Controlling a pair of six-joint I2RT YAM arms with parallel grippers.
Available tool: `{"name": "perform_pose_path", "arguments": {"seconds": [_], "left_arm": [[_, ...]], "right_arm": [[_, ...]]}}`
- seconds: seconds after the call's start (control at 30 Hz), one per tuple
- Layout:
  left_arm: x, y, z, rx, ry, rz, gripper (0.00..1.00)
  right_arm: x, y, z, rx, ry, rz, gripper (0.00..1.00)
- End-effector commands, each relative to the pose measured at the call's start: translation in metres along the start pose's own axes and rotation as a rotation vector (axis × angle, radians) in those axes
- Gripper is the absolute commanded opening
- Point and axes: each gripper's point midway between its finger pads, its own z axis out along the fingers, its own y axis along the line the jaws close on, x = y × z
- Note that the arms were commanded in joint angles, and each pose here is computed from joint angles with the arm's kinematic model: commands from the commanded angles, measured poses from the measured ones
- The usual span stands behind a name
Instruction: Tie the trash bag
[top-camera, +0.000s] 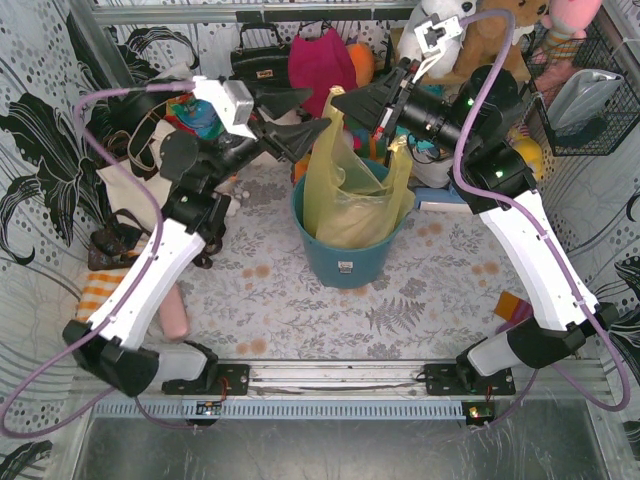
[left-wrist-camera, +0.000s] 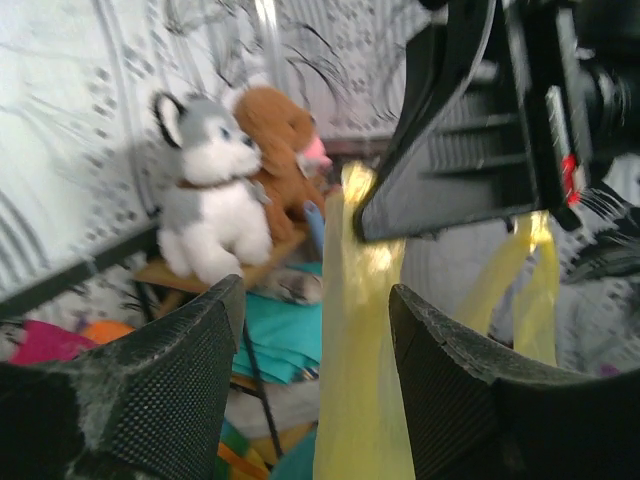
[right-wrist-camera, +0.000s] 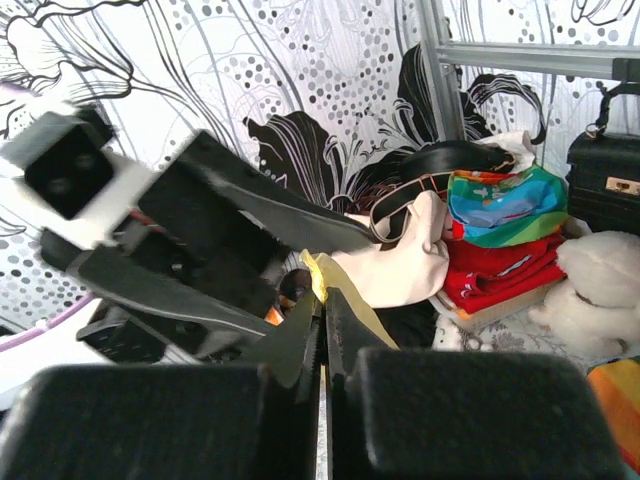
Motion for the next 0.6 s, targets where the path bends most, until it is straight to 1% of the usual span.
{"name": "perform_pose_path", "arguments": {"seconds": [0.0, 0.13, 0.2, 0.3, 0.37, 0.57], "left_arm": [[0.005, -0.024, 0.000, 0.279, -0.001, -0.148, 0.68], [-0.001, -0.030, -0.003, 0.442, -0.045, -0.232, 0.65], [-0.005, -0.032, -0.005, 0.500, -0.067, -0.254, 0.59], [-0.009, -0.032, -0.007, 0.546, -0.093, -0.287, 0.50], [-0.011, -0.032, -0.008, 0.573, -0.103, -0.301, 0.49], [-0.017, -0.039, -0.010, 0.660, -0.116, -0.335, 0.54]], "right_arm": [[-0.012, 0.018, -0.005, -0.076, -0.020, -0.035, 0.00], [-0.009, 0.020, -0.005, -0.095, -0.008, -0.033, 0.00], [-0.008, 0.022, -0.005, -0.101, -0.004, -0.033, 0.00], [-0.005, 0.022, -0.005, -0.109, 0.006, -0.030, 0.00], [-0.003, 0.022, -0.005, -0.115, 0.013, -0.026, 0.00], [0.003, 0.019, -0.003, -0.115, 0.031, -0.017, 0.00]]}}
